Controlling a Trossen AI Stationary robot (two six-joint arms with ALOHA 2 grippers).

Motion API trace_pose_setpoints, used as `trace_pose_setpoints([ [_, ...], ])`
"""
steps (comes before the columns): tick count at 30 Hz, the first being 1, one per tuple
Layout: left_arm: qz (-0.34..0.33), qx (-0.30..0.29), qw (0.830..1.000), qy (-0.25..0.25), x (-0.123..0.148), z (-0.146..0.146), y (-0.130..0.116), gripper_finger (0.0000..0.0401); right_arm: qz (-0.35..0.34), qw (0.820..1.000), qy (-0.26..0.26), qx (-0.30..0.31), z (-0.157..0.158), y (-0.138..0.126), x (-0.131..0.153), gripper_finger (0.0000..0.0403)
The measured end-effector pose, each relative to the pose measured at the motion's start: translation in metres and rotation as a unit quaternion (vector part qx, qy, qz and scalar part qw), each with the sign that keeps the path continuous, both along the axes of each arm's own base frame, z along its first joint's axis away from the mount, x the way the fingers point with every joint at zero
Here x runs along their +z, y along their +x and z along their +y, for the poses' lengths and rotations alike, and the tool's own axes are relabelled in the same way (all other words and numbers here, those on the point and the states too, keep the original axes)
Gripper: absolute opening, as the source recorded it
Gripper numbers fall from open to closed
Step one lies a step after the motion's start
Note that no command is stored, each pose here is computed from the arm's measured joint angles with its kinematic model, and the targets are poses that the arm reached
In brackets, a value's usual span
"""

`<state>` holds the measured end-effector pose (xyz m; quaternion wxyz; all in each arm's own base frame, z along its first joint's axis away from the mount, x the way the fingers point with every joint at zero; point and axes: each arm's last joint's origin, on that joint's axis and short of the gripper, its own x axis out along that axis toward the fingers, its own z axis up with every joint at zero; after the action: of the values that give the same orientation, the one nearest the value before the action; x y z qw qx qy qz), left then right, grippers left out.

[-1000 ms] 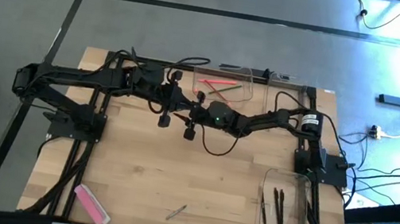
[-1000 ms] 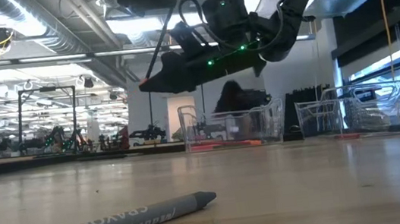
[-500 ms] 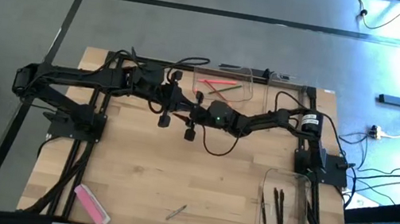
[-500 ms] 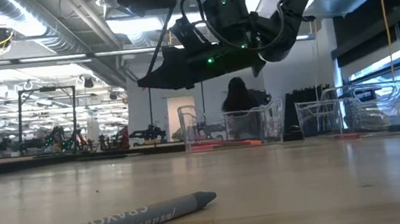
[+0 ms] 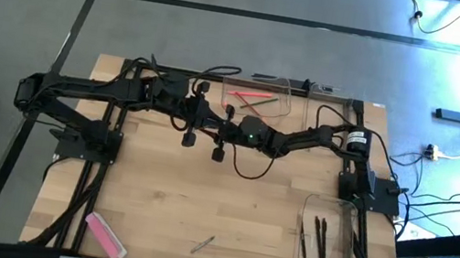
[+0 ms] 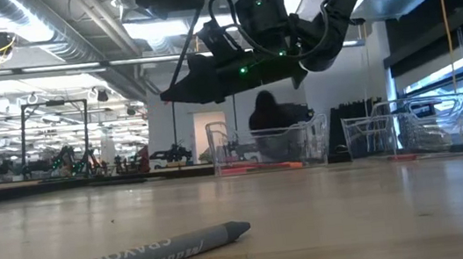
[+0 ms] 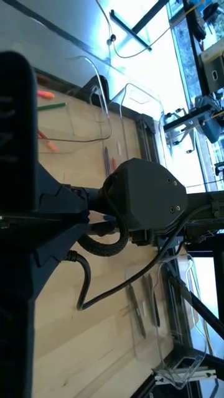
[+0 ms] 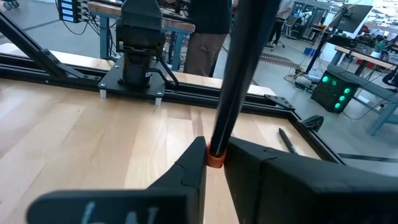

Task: Sort crayons/erasers/pens/pencils in bins
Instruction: Put the dark blue pencil into the top left transparent bin

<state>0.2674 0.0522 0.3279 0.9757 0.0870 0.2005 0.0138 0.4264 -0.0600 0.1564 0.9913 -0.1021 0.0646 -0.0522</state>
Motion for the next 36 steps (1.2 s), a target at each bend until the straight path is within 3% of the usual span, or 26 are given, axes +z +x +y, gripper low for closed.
trace_pose_setpoints([
  [6, 0.0, 0.003, 1.0, -0.003, 0.0, 0.0, 0.0, 0.0008, 0.0, 1.0, 0.0, -0.001, 0.0, 0.0, 0.0, 0.0048],
  [23, 0.022, 0.004, 1.0, -0.003, -0.004, 0.0, -0.002, 0.0091, 0.002, 1.0, -0.001, -0.002, 0.0, 0.0, 0.0, 0.0048],
  [31, 0.015, 0.084, 0.996, 0.034, 0.002, 0.004, -0.008, 0.0091, 0.023, 0.998, -0.005, -0.059, -0.005, -0.004, 0.006, 0.0048],
  [36, -0.003, 0.102, 0.994, 0.044, 0.013, 0.002, -0.019, 0.009, 0.047, 0.997, 0.003, -0.068, -0.012, -0.009, 0.014, 0.0048],
])
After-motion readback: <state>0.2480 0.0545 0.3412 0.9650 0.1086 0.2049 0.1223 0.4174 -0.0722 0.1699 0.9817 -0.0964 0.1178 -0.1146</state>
